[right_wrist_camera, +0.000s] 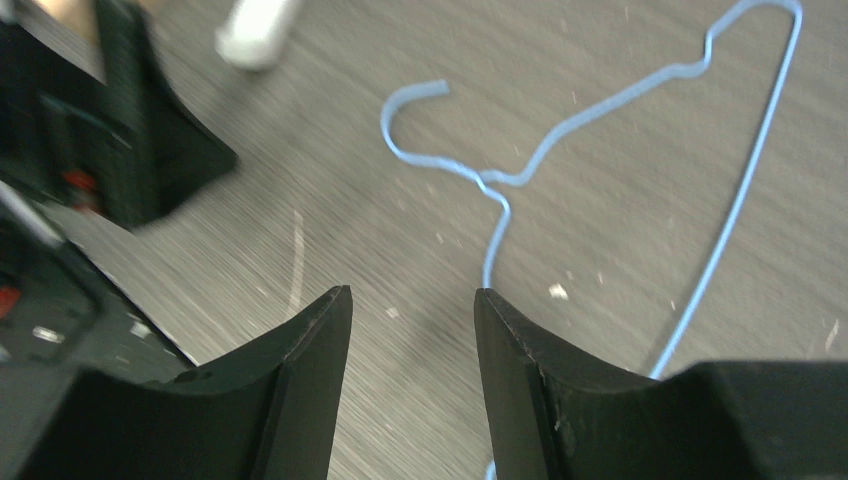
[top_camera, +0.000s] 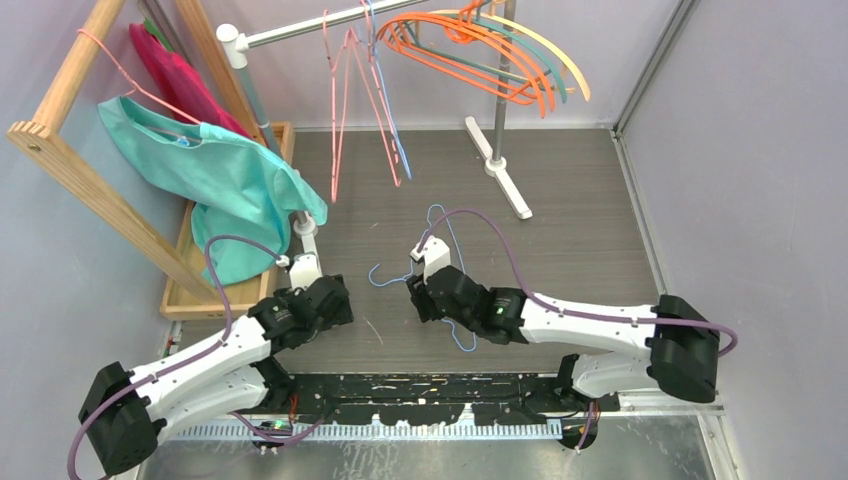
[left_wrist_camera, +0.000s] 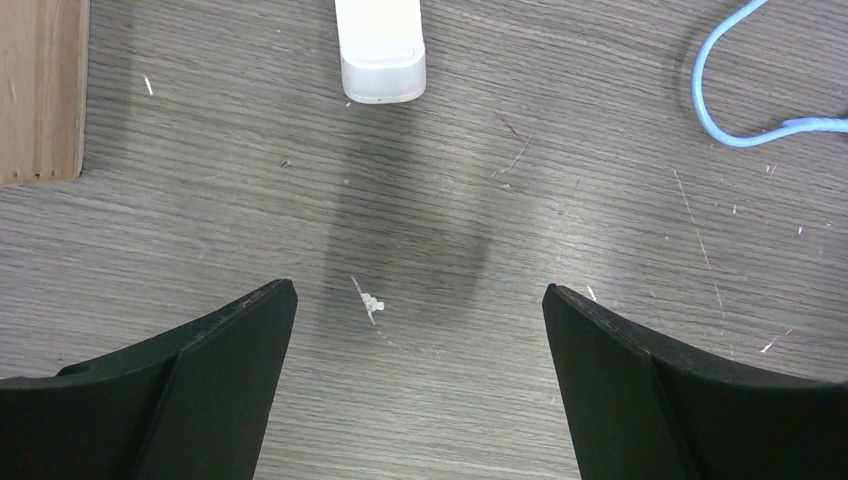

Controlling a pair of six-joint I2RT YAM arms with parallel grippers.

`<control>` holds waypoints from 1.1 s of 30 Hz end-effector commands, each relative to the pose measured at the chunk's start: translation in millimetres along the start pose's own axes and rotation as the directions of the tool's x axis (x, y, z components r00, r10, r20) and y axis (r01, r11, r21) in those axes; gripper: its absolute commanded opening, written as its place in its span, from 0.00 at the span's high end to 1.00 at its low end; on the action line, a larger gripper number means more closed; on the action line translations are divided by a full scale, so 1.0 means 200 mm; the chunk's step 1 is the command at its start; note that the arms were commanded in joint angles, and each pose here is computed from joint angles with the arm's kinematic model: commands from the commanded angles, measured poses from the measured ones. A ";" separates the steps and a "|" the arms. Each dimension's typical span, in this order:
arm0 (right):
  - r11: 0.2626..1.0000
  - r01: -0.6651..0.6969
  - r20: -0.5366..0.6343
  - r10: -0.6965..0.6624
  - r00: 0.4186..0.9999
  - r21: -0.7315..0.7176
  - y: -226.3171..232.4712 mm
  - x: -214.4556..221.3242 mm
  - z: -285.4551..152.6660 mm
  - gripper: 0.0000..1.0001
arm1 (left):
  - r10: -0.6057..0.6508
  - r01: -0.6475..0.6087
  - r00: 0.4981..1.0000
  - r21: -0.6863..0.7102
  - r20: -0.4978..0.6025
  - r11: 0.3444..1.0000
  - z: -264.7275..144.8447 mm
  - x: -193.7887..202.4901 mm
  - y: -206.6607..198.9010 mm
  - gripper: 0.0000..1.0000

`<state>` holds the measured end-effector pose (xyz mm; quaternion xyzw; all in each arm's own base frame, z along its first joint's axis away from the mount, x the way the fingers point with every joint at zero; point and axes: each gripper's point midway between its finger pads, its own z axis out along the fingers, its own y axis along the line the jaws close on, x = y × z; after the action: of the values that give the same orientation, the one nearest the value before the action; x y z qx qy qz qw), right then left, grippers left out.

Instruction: Organize the hangers

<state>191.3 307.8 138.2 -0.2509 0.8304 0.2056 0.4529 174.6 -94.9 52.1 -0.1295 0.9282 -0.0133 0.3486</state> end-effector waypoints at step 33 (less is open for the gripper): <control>0.988 0.067 -0.254 -0.029 0.967 0.140 -0.20 0.53 0.37 0.58 | -0.079 0.077 0.996 0.052 0.049 0.996 -0.02 -0.05 -0.02 0.02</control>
<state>214.5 300.1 19.5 -0.2695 0.8799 0.1115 0.3751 174.9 -98.2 55.3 -0.1407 0.9216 -0.0419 0.3594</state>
